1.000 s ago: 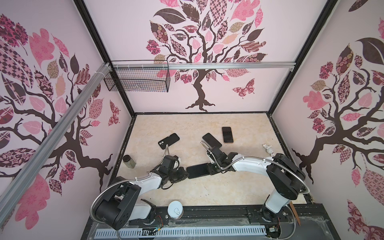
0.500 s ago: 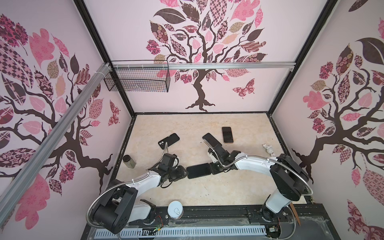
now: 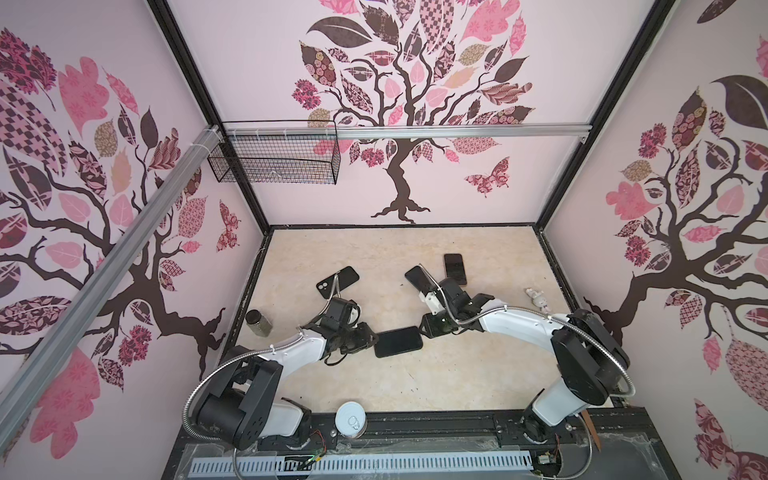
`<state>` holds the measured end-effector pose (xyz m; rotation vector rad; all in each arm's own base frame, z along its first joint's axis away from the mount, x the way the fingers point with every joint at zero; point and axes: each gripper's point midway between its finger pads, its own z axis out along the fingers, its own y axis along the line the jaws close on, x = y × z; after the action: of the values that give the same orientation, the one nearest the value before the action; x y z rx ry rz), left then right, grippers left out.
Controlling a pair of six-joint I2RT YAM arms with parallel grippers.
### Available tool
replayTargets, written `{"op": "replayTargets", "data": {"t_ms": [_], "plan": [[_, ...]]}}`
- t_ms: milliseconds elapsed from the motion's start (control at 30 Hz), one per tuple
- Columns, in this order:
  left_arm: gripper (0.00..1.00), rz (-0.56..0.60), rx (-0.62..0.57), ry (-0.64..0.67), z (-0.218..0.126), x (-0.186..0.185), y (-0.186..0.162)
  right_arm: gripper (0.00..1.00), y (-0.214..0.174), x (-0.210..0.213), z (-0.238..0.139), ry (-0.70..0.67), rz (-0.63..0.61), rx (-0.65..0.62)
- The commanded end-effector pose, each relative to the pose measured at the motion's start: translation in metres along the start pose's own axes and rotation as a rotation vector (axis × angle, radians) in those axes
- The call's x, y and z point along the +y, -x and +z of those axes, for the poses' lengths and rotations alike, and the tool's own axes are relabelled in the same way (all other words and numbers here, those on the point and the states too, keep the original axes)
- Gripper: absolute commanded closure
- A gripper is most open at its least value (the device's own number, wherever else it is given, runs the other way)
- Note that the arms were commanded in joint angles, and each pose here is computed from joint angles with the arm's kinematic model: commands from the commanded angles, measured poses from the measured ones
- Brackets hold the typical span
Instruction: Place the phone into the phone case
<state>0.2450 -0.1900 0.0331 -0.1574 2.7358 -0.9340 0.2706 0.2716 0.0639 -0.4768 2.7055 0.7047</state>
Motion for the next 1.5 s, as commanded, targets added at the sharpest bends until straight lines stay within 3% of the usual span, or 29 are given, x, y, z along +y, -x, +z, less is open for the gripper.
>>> {"op": "replayTargets", "data": {"t_ms": [0, 1033, 1467], "plan": [[0.68, 0.034, -0.018, -0.024, -0.002, -0.012, 0.012, 0.70, 0.019, 0.008, 0.000, 0.030, -0.026, -0.028], [0.83, 0.034, 0.002, -0.021, 0.006, -0.007, 0.010, 0.83, 0.002, -0.010, 0.046, 0.023, -0.020, 0.080], [0.84, 0.024, 0.014, -0.022, 0.012, -0.005, 0.009, 0.87, -0.031, -0.023, 0.063, 0.000, -0.014, 0.193]]}}
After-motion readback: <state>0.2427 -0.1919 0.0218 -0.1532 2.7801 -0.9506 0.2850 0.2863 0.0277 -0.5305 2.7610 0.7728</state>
